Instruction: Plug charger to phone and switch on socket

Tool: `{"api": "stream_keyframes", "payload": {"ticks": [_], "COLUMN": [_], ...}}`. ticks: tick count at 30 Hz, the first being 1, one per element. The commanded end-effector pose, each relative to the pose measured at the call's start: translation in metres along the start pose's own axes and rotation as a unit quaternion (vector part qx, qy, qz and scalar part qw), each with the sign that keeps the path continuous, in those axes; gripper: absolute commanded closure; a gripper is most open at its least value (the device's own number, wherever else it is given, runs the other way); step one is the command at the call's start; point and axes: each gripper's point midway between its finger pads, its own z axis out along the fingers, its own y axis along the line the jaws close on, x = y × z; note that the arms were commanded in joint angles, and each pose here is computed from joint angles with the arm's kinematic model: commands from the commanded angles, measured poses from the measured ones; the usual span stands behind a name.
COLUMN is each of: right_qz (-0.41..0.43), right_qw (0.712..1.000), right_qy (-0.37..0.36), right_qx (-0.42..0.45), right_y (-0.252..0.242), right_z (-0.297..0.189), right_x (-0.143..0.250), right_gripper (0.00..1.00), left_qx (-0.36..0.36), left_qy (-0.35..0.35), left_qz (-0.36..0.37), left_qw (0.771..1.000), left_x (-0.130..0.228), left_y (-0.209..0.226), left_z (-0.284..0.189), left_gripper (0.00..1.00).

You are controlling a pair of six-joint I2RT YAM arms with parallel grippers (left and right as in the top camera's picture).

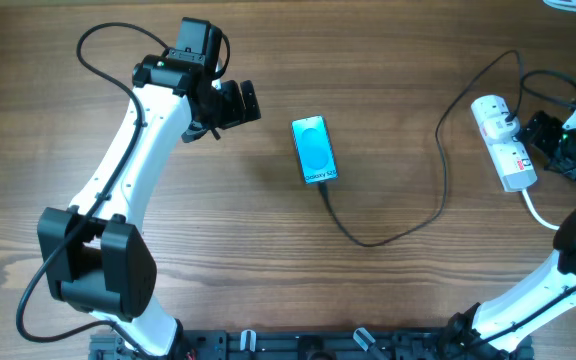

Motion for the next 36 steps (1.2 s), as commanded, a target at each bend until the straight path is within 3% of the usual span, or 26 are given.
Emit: {"api": "stream_keyframes", "payload": {"ticks": [1, 11, 26, 32, 34, 35, 36], "right_qz": [-0.009, 0.027, -0.005, -0.018, -0.018, -0.019, -0.019], "right_qw": [1.000, 0.998, 0.997, 0.997, 0.997, 0.997, 0.998], "right_qy": [0.014, 0.048, 0.072, 0.072, 0.065, 0.062, 0.059], "right_qx": [-0.002, -0.001, -0.017, 0.031, 0.030, 0.030, 0.030], "right_y": [0.003, 0.009, 0.024, 0.017, 0.017, 0.017, 0.017], "right_z": [-0.002, -0.027, -0.002, 0.000, 0.000, 0.000, 0.000], "right_x": [0.003, 0.000, 0.015, 0.016, 0.012, 0.011, 0.009], "right_gripper": [0.04, 0.32, 0.26, 0.25, 0.22, 0.13, 0.10], "left_qx": [-0.007, -0.007, -0.007, -0.007, -0.007, -0.007, -0.007], "left_qy": [0.000, 0.000, 0.000, 0.000, 0.000, 0.000, 0.000], "left_qz": [0.007, 0.007, 0.007, 0.007, 0.007, 0.007, 0.007], "left_qw": [1.000, 1.000, 1.000, 1.000, 1.000, 1.000, 1.000], "left_x": [0.000, 0.000, 0.000, 0.000, 0.000, 0.000, 0.000], "left_y": [0.003, 0.003, 0.003, 0.003, 0.003, 0.003, 0.003], "left_z": [0.002, 0.002, 0.002, 0.002, 0.002, 0.002, 0.002], "left_gripper": [0.00, 0.00, 0.00, 0.00, 0.00, 0.00, 0.00]}}
